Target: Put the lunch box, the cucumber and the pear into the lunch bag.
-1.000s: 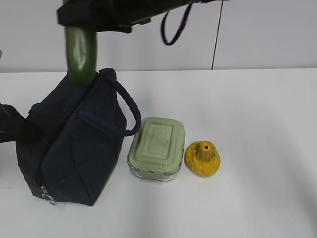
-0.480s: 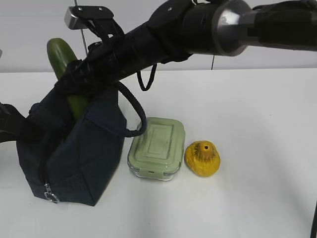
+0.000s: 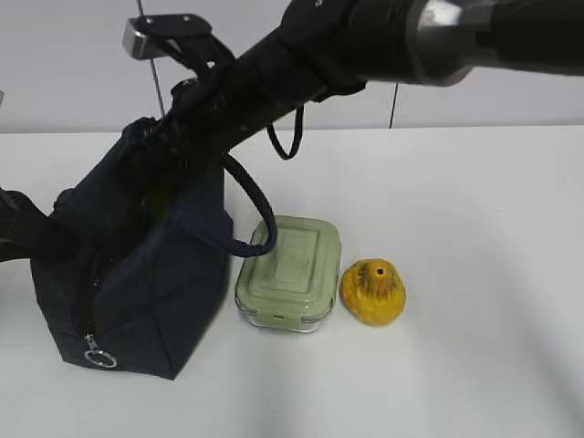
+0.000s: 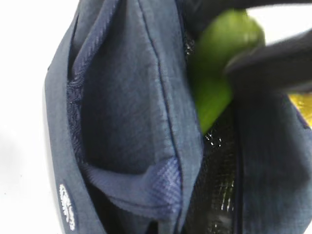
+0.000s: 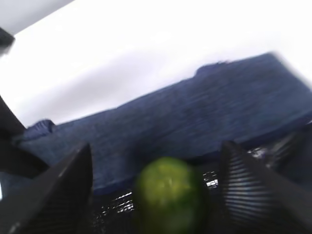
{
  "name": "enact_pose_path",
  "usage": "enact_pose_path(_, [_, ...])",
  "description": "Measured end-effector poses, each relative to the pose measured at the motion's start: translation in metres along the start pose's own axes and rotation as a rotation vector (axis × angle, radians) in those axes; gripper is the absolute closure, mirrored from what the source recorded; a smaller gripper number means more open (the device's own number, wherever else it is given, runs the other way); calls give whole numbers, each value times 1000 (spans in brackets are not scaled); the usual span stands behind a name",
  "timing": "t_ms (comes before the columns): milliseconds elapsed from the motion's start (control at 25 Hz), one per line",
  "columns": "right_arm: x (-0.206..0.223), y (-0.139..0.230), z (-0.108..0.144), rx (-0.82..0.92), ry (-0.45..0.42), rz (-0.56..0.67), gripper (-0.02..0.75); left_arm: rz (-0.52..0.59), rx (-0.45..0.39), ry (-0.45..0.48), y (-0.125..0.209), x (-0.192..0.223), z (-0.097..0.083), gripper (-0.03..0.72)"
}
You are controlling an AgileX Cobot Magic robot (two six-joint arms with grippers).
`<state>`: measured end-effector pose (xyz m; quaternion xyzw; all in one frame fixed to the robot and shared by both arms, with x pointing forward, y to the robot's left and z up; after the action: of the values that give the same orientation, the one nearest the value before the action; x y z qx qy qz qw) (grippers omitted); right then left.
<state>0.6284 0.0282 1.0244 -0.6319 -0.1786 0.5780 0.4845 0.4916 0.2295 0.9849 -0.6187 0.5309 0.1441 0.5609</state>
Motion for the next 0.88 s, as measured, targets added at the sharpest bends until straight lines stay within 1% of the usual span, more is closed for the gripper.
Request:
enact_pose_path(120, [-38, -15, -15, 32, 64, -34, 124, 0, 0, 0, 0, 0, 0, 704])
enact_pose_path(160, [-54, -16, -22, 64, 97, -28, 134, 1, 0, 1, 0, 0, 0, 704])
enact_pose_path(200, [-66, -13, -29, 96, 129, 6, 144, 1, 0, 1, 0, 0, 0, 704])
enact_pose_path(320, [-100, 14, -55, 214, 247, 192, 166, 2, 0, 2, 0, 0, 0, 704])
enact_pose_path(400, [-113, 42, -63, 275, 296, 379, 173, 2, 0, 2, 0, 0, 0, 704])
enact_pose_path(480, [-117, 64, -66, 334, 314, 524, 177, 3, 0, 3, 0, 0, 0, 704])
enact_pose_path(560, [-115, 78, -69, 371, 332, 603, 190, 3, 0, 3, 0, 0, 0, 704])
enact_pose_path(720, [-102, 98, -75, 433, 333, 666, 211, 4, 0, 4, 0, 0, 0, 704])
enact_pose_path(880, [-92, 123, -69, 483, 301, 737, 218, 4, 0, 4, 1, 0, -1, 704])
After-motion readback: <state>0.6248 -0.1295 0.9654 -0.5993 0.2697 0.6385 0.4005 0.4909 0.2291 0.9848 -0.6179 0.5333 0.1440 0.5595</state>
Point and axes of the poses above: a point on each arm's last joint axis where the gripper is mounted, x pointing out along that axis toward the gripper, z along the wrist's bending axis when the last joint is at zero, y = z × x, the point moved 4 cm from there along x, pointing out along that axis toward the gripper, and after that the axes turned 4 degrees about -x, right-handed, at the moved point
